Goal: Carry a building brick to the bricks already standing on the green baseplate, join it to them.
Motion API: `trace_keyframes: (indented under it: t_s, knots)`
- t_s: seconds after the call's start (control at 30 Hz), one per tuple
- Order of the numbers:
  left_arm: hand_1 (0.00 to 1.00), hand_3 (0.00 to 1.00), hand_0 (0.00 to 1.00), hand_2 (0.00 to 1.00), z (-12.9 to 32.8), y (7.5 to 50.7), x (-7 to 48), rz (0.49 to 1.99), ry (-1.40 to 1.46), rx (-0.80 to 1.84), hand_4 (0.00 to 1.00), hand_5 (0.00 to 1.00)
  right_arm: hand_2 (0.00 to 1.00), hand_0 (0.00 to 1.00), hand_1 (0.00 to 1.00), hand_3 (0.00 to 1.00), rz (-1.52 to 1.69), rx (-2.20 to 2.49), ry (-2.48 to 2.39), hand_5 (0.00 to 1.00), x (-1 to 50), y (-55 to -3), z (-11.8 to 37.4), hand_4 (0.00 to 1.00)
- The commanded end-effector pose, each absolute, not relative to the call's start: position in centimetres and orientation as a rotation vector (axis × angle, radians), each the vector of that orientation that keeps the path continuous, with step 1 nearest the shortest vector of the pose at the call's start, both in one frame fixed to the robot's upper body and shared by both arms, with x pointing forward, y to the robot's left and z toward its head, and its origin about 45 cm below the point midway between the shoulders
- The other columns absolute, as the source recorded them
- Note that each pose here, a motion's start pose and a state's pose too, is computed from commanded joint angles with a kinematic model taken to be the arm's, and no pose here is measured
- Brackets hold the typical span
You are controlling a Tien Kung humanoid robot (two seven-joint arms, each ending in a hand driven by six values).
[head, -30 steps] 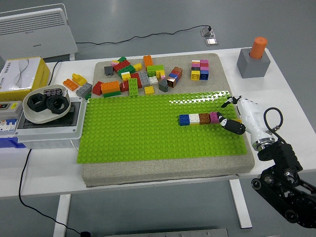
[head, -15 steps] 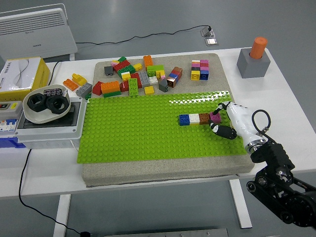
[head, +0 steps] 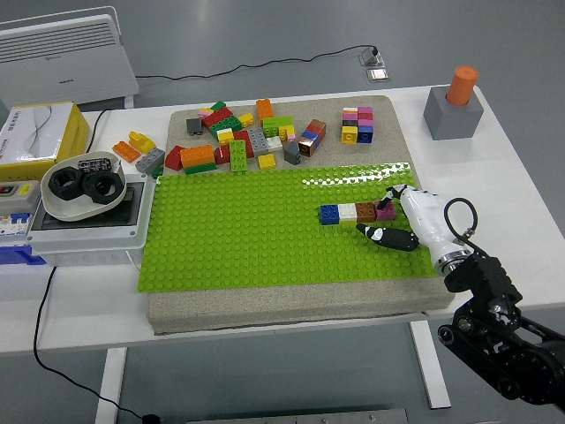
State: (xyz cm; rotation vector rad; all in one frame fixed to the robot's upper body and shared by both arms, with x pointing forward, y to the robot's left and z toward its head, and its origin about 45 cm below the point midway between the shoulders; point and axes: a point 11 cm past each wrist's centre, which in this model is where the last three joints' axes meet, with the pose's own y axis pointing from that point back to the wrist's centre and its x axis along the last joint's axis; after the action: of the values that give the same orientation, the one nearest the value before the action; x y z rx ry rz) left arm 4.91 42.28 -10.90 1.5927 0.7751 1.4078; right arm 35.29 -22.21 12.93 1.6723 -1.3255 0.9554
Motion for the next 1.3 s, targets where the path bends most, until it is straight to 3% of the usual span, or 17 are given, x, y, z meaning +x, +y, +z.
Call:
trace_keyframes:
  t_s: [1.3]
  knots:
    - [0.528, 0.572, 0.695, 0.446, -10.84, 42.46, 4.97, 1.410, 0.772, 1.594, 0.541, 0.432, 0.821, 0.760, 0.772, 0.555, 0.965, 1.667, -1.346, 0.582, 35.79, -22.17, 13.13, 0.851]
